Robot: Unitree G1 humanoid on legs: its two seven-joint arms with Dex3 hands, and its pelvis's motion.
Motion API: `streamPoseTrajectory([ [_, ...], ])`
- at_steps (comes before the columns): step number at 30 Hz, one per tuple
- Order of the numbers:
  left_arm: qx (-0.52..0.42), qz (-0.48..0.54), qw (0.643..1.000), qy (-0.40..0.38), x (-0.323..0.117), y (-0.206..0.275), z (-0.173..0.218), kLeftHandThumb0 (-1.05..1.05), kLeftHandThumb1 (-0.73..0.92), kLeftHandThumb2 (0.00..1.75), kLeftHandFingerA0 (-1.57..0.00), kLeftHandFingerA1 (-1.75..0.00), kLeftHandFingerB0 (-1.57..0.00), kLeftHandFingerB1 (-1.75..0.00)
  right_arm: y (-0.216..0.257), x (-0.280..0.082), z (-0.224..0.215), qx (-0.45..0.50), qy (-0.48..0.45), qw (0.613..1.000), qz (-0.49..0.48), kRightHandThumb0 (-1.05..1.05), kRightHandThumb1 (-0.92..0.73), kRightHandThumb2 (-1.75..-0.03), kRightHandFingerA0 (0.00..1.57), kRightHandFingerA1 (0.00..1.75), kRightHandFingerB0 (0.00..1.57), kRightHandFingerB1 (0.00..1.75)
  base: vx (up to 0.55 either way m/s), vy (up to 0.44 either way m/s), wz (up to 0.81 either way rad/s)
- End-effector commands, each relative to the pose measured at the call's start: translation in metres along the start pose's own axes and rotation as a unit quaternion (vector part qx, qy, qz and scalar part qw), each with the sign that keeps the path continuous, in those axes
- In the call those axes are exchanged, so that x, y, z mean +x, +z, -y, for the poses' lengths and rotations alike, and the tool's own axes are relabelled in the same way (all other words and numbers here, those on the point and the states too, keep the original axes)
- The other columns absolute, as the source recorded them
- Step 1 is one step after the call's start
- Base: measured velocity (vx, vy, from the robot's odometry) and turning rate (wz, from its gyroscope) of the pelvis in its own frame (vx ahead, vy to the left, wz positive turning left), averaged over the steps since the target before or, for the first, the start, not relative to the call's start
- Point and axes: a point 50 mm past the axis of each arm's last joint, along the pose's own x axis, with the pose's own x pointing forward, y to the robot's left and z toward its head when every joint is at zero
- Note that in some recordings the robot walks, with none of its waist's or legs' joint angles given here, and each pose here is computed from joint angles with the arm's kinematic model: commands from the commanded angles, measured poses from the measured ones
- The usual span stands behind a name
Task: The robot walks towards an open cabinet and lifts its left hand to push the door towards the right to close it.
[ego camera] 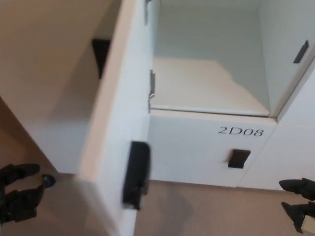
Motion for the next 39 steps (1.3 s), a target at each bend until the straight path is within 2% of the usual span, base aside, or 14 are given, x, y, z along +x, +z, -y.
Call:
streamPoseTrajectory([
  [1, 0.008, 0.005, 1.0, 0.002, -0.001, 0.001, -0.005, -0.4, 0.23, 1.1, -0.71, -0.53, -0.51, -0.77, -0.003, -0.002, 0.004, -0.006, -0.005, 1.0, -0.002, -0.34, -0.74, -0.6, 0.7, 0.49, 0.52, 0.42, 0.0, -0.06, 0.06],
  [11, 0.005, 0.007, 1.0, 0.003, 0.0, 0.003, -0.005, -0.4, 0.23, 1.09, -0.72, -0.52, -0.53, -0.78, 0.0, 0.0, 0.005, -0.009, -0.006, 1.0, -0.001, -0.35, -0.74, -0.61, 0.7, 0.49, 0.52, 0.42, 0.01, -0.03, -0.01],
  [17, 0.006, 0.009, 1.0, 0.005, 0.001, 0.004, -0.004, -0.4, 0.22, 1.13, -0.71, -0.53, -0.53, -0.78, 0.001, 0.001, 0.009, -0.002, -0.015, 1.0, 0.004, -0.33, -0.75, -0.61, 0.67, 0.48, 0.53, 0.43, 0.06, 0.139, -0.01],
  [22, 0.001, 0.011, 1.0, 0.008, 0.002, 0.007, -0.005, -0.42, 0.24, 1.09, -0.73, -0.54, -0.53, -0.79, 0.003, -0.005, 0.017, -0.011, -0.027, 1.0, 0.005, -0.37, -0.75, -0.6, 0.7, 0.49, 0.53, 0.42, 0.04, 0.149, 0.15],
  [26, 0.001, 0.013, 1.0, 0.013, 0.004, 0.011, -0.008, -0.37, 0.21, 1.13, -0.73, -0.53, -0.54, -0.77, 0.005, -0.007, 0.026, -0.001, -0.037, 0.999, -0.015, -0.37, -0.75, -0.61, 0.72, 0.49, 0.53, 0.42, 0.0, 0.011, 0.02],
  [29, 0.006, 0.011, 1.0, 0.011, 0.002, 0.007, -0.006, -0.4, 0.23, 1.07, -0.72, -0.52, -0.49, -0.74, -0.002, -0.008, 0.033, -0.007, -0.052, 0.997, -0.049, -0.4, -0.74, -0.61, 0.72, 0.49, 0.52, 0.41, 0.0, 0.0, 0.0],
  [39, 0.002, 0.01, 1.0, 0.013, 0.001, 0.005, -0.007, -0.37, 0.19, 1.13, -0.74, -0.54, -0.53, -0.76, -0.002, -0.01, 0.037, -0.016, -0.075, 0.994, -0.082, -0.37, -0.76, -0.62, 0.73, 0.48, 0.56, 0.42, 0.0, 0.0, 0.0],
])
